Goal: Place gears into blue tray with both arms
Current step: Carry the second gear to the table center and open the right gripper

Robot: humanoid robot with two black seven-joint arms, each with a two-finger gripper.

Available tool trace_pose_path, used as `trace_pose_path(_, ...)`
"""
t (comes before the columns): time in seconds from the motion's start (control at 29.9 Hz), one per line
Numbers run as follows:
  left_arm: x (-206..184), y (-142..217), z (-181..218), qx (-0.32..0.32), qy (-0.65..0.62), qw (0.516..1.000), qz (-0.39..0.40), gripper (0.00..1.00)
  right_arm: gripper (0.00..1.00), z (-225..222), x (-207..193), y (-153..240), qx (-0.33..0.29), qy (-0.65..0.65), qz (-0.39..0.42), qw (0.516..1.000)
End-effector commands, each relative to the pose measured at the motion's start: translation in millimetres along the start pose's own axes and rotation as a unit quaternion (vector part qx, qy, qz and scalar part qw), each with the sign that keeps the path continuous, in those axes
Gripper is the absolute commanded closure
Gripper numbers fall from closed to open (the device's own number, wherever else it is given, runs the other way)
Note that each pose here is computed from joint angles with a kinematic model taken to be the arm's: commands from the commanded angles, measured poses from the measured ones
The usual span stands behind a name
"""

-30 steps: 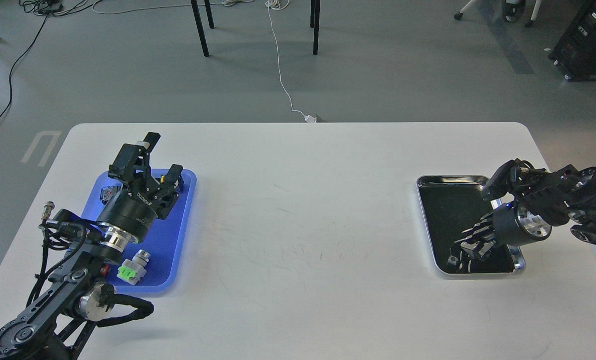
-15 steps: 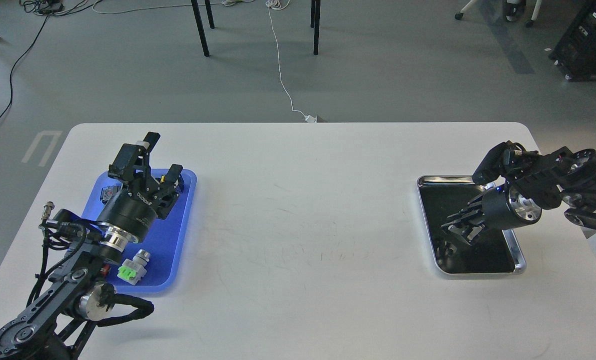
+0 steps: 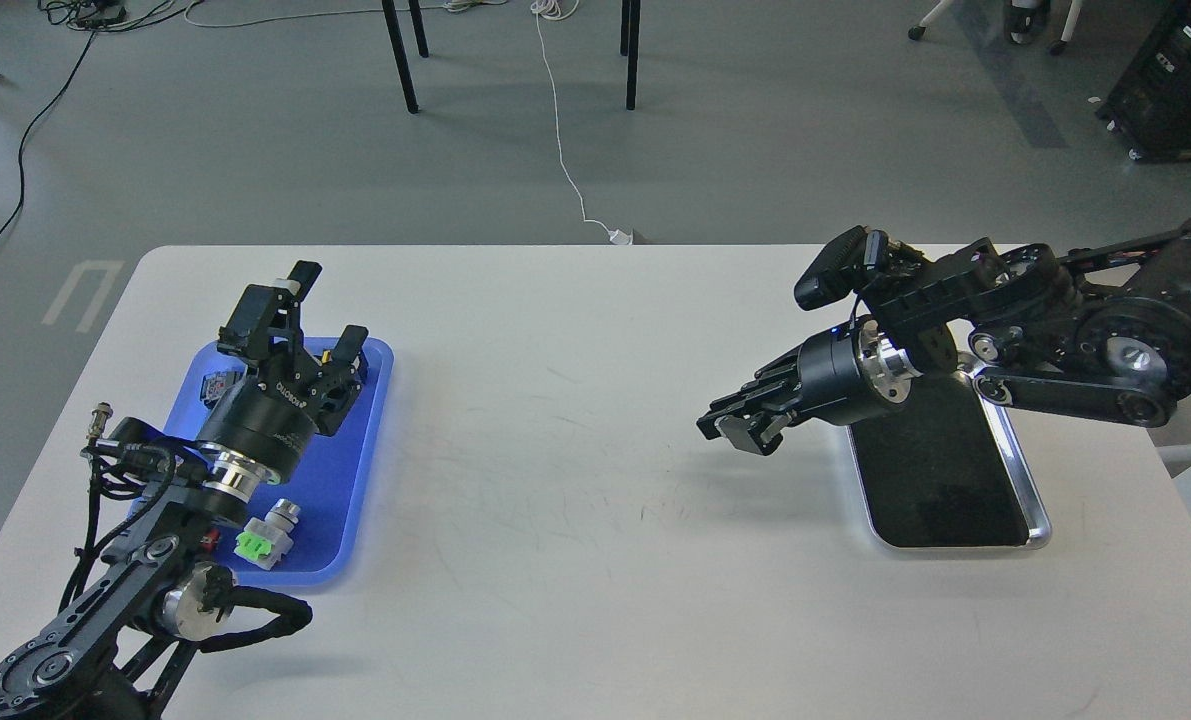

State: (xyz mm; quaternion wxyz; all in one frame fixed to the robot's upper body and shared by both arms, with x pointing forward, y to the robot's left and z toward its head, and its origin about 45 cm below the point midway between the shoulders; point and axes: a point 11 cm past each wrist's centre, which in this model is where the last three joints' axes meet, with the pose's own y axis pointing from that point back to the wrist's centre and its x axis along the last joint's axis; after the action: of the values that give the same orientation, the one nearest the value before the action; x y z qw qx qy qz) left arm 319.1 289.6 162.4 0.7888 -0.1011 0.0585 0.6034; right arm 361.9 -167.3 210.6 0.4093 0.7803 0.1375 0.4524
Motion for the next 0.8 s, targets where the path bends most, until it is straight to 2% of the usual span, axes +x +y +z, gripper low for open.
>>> trace_pose_path(0.0, 4, 7, -3, 0.004, 0.002, 1.0, 0.008, 0.01, 0.82, -11, -7, -24, 0.019, 0.008, 0.001, 1.0)
trace_pose_path(0.37, 6, 10, -4, 0.006, 0.003, 1.0, 0.014, 0.01, 0.81, -26, -5, -79, 0.036, 0.057, 0.014, 0.998)
trace_pose_path(0.77, 7, 12, -5, 0.008, 0.003, 1.0, 0.015, 0.01, 0.81, -35, -8, -104, 0.04, 0.091, 0.006, 0.995)
